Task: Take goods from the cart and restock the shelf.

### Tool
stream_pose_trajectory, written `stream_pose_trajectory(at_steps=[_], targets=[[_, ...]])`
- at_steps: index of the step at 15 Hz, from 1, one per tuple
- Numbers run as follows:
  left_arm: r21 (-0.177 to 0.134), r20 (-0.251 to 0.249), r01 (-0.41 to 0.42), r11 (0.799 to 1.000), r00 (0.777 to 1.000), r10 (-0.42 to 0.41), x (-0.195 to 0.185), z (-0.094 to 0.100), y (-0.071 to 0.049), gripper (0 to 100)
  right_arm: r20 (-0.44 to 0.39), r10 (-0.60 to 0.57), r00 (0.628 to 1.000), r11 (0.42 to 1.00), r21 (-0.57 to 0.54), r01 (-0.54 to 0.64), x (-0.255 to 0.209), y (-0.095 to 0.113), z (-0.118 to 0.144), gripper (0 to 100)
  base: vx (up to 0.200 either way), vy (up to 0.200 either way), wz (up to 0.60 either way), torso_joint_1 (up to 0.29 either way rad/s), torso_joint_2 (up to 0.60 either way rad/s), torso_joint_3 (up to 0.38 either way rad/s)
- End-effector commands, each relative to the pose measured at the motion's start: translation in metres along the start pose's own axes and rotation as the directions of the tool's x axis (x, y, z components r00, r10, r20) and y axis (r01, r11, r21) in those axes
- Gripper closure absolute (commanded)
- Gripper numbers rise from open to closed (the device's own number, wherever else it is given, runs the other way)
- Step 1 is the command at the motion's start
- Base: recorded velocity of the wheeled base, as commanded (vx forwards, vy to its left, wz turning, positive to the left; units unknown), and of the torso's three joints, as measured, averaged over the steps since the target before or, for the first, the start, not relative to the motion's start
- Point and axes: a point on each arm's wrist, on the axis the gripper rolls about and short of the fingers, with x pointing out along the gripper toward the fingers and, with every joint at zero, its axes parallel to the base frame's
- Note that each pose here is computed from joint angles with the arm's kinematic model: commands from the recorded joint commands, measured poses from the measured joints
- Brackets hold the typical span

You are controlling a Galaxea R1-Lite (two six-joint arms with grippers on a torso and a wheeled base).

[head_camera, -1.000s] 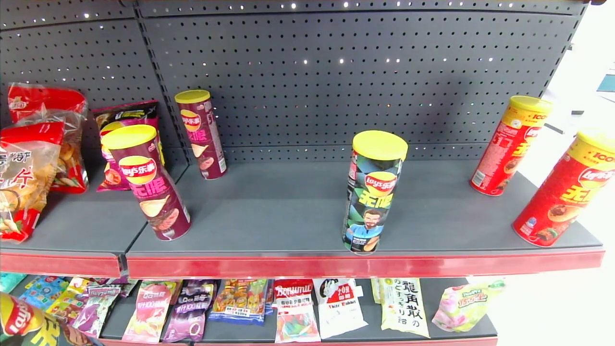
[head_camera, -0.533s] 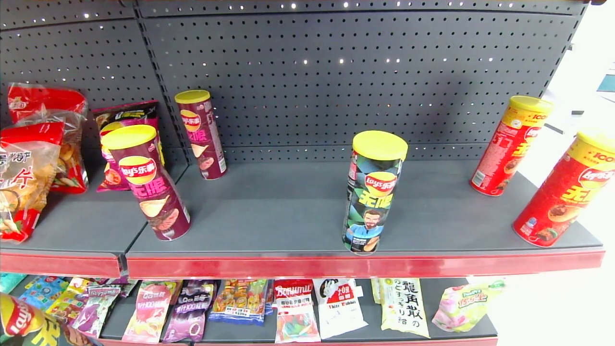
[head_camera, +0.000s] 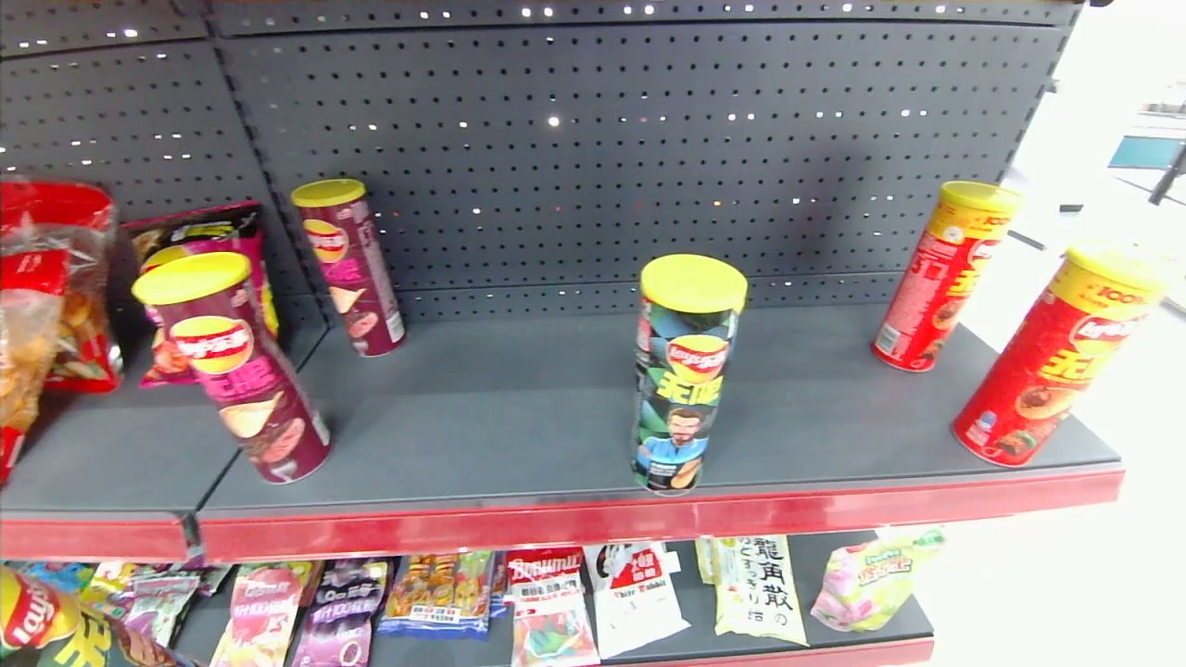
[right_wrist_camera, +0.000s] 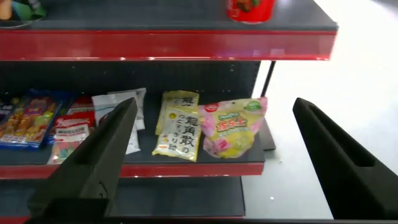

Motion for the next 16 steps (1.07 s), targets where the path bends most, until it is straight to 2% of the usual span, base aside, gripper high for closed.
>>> stream_pose_trajectory(at_steps=[1,3,6,10,12,15,16], targets=[[0.000,0.000,0.000,1.000,1.000,0.000,0.000,0.001,0.000,100,-0.005,0.001,1.000,1.000,0.000,-0.001,0.000,0.000,0.000,0,0.000,0.000,0.00,0.000,0.00,0.000],[0.001,-0.001,0.001,1.000,1.000,-0.001,0.001,0.003,0.001,100,-0.007,-0.002,1.000,1.000,0.014,0.003,0.000,0.000,0.000,0,0.000,0.000,0.00,0.000,0.00,0.000],[-0.015,-0.044,0.024,1.000,0.999,-0.024,0.017,0.016,0.007,100,-0.007,-0.009,1.000,1.000,0.021,0.009,0.000,0.000,0.000,0,0.000,0.000,0.00,0.000,0.00,0.000],[-0.014,-0.030,0.104,0.994,0.994,-0.105,0.066,0.037,0.023,100,-0.007,-0.009,1.000,1.000,0.021,0.009,0.000,0.000,0.000,0,0.000,0.000,0.00,0.000,0.00,0.000],[0.002,-0.001,0.150,0.989,0.989,-0.150,0.101,0.057,0.032,100,-0.007,-0.009,1.000,1.000,0.021,0.009,0.000,0.000,0.000,0,0.000,0.000,0.00,0.000,0.00,0.000],[0.009,-0.012,0.246,0.969,0.969,-0.246,0.139,0.077,0.029,100,-0.007,-0.009,1.000,1.000,0.021,0.009,0.000,0.000,0.000,0,0.000,0.000,0.00,0.000,0.00,0.000],[0.024,0.006,0.272,0.962,0.962,-0.272,0.158,0.086,0.028,100,-0.007,-0.009,1.000,1.000,0.021,0.009,0.000,0.000,0.000,0,0.000,0.000,0.00,0.000,0.00,0.000]])
